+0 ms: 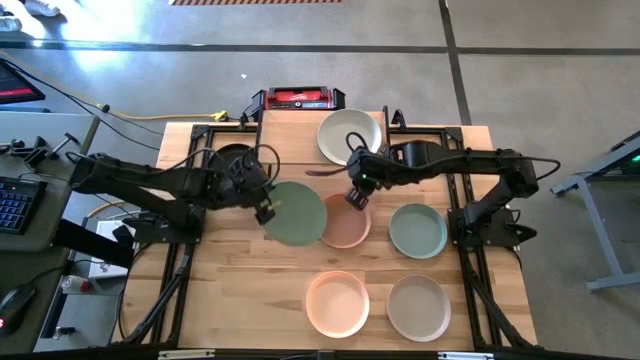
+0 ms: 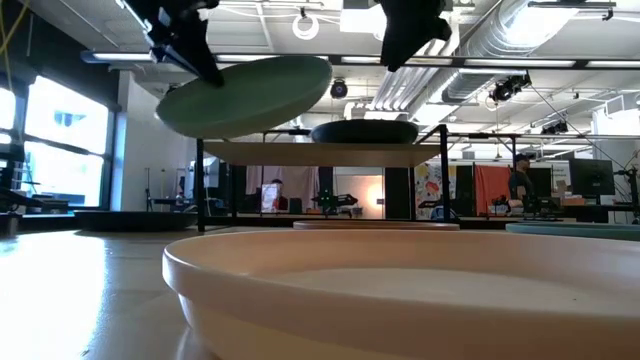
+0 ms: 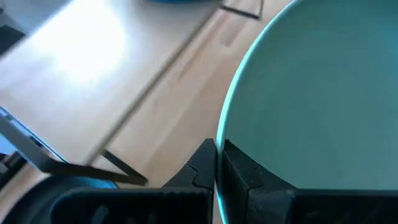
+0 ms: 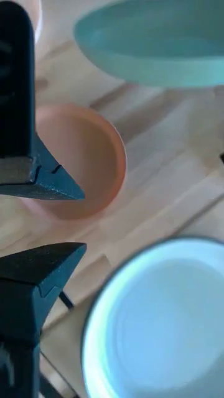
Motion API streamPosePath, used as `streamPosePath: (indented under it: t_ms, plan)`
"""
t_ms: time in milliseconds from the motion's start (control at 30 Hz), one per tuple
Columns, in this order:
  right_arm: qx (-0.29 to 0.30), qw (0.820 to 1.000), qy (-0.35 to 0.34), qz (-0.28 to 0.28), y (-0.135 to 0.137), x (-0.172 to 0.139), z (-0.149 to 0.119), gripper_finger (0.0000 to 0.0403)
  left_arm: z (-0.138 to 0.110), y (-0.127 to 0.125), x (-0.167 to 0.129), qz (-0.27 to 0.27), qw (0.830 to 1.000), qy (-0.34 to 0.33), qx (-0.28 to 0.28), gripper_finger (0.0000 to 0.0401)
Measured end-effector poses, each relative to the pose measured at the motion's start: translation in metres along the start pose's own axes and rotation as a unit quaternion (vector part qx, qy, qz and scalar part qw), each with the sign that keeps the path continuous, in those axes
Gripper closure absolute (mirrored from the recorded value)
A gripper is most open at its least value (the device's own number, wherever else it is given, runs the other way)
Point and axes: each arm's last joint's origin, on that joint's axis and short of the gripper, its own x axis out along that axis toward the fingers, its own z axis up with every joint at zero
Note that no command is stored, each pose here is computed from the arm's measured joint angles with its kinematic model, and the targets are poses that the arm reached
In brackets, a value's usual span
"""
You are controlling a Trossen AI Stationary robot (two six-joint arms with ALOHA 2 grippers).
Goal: Place and stack plates onto a shelf
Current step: Stack the bottom green plate on the top of the white plate on the shelf
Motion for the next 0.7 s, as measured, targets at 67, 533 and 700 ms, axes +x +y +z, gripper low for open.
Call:
streamPosePath:
  t_ms: [67, 533, 700]
  plan:
    - [-0.002, 1.000, 0.000, -0.007, -0.007, 0.002, 0.003, 0.0304, 0.007, 0.006, 0.000, 0.009, 1.000, -0.005, -0.006, 0.0401]
    - [-0.048, 0.998, -0.039, -0.008, -0.040, 0.013, 0.028, 0.0304, 0.035, 0.041, 0.002, 0.085, 0.992, -0.036, -0.083, 0.0401]
    - [-0.075, 0.996, -0.037, -0.019, -0.051, 0.016, 0.031, 0.0304, 0.042, 0.047, -0.001, 0.092, 0.990, -0.045, -0.098, 0.0401]
